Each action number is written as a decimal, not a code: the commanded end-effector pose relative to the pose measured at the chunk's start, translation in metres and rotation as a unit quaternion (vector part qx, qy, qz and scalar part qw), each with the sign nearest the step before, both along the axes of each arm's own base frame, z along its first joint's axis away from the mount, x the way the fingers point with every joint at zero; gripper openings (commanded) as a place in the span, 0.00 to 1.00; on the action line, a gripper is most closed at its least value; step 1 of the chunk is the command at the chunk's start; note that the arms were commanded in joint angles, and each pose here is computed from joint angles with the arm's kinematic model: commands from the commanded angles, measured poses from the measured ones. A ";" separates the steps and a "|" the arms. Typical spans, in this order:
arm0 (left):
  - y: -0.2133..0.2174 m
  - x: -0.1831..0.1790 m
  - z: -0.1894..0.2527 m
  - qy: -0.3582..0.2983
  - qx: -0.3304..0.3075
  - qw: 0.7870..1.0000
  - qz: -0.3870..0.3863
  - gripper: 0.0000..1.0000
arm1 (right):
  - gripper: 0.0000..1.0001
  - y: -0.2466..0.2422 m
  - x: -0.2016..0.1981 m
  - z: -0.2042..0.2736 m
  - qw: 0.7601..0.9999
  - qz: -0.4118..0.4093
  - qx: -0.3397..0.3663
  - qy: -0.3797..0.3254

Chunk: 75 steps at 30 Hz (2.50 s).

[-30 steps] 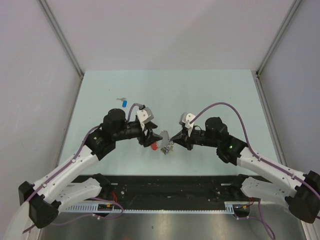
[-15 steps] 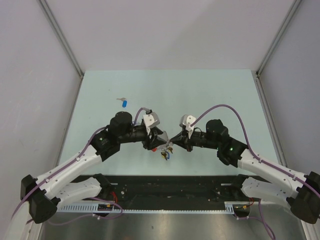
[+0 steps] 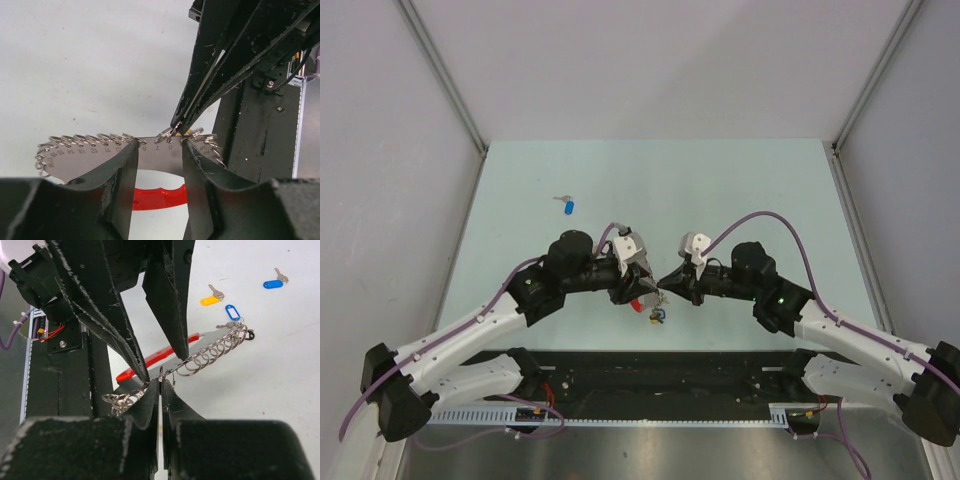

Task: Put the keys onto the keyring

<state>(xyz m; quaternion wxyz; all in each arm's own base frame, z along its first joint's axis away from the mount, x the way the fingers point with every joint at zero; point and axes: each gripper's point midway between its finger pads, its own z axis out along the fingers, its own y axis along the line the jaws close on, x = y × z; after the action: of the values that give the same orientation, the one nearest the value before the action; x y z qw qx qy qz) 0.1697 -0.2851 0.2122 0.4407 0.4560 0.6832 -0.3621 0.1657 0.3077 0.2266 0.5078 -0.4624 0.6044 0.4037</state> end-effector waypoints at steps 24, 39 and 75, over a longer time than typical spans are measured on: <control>-0.011 -0.033 0.018 -0.031 -0.052 0.993 -0.099 0.38 | 0.00 0.013 -0.040 0.040 0.991 0.109 0.061 -0.054; -0.012 -0.035 0.011 -0.034 -0.033 0.993 -0.104 0.13 | 0.00 0.012 -0.045 0.041 0.989 0.127 0.062 -0.054; 0.038 -0.036 0.028 -0.226 -0.014 0.971 -0.082 0.00 | 0.58 -0.033 0.057 0.036 0.988 -0.143 0.063 0.006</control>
<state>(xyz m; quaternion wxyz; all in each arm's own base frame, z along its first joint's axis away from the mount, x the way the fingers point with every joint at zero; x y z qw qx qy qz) 0.1473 -0.2451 0.2259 0.5376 0.5392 0.5817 -0.2861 0.1991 0.2733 0.2443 0.5540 -0.3829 0.6392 0.3713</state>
